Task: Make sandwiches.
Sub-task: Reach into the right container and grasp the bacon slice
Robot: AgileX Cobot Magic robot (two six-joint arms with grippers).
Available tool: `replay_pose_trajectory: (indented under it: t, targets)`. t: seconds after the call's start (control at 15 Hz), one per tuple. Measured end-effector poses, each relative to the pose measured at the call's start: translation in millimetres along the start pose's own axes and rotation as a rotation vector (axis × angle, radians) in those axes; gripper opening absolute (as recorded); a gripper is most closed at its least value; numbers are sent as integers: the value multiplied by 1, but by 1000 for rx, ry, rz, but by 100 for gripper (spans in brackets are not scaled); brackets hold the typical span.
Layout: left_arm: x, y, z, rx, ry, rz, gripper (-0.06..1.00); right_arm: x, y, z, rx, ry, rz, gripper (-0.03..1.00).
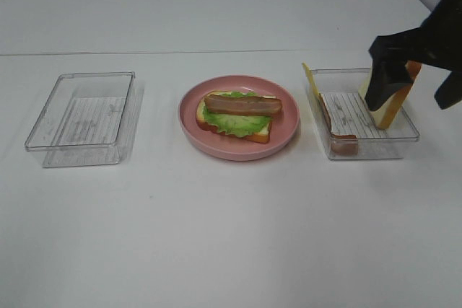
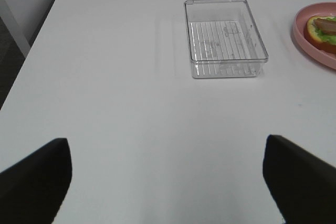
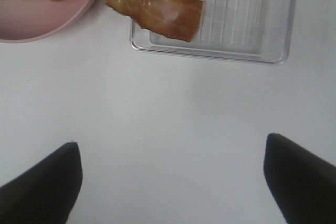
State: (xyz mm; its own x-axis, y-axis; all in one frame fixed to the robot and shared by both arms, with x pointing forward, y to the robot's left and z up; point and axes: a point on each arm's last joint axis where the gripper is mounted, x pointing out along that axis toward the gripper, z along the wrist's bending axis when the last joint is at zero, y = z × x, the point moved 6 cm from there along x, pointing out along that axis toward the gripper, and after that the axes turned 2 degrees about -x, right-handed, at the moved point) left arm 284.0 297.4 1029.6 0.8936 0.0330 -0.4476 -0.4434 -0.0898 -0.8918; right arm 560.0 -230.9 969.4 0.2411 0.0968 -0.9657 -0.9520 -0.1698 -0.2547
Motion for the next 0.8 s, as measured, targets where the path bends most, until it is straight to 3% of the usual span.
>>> replay_pose_trajectory:
  t: [0.33, 0.8]
  targets:
    - [0, 0, 0, 0, 0, 0, 90, 33, -34, 38, -119, 21, 39, 89]
    - [0, 0, 0, 0, 0, 0, 90, 80, -73, 43, -115, 29, 66, 87]
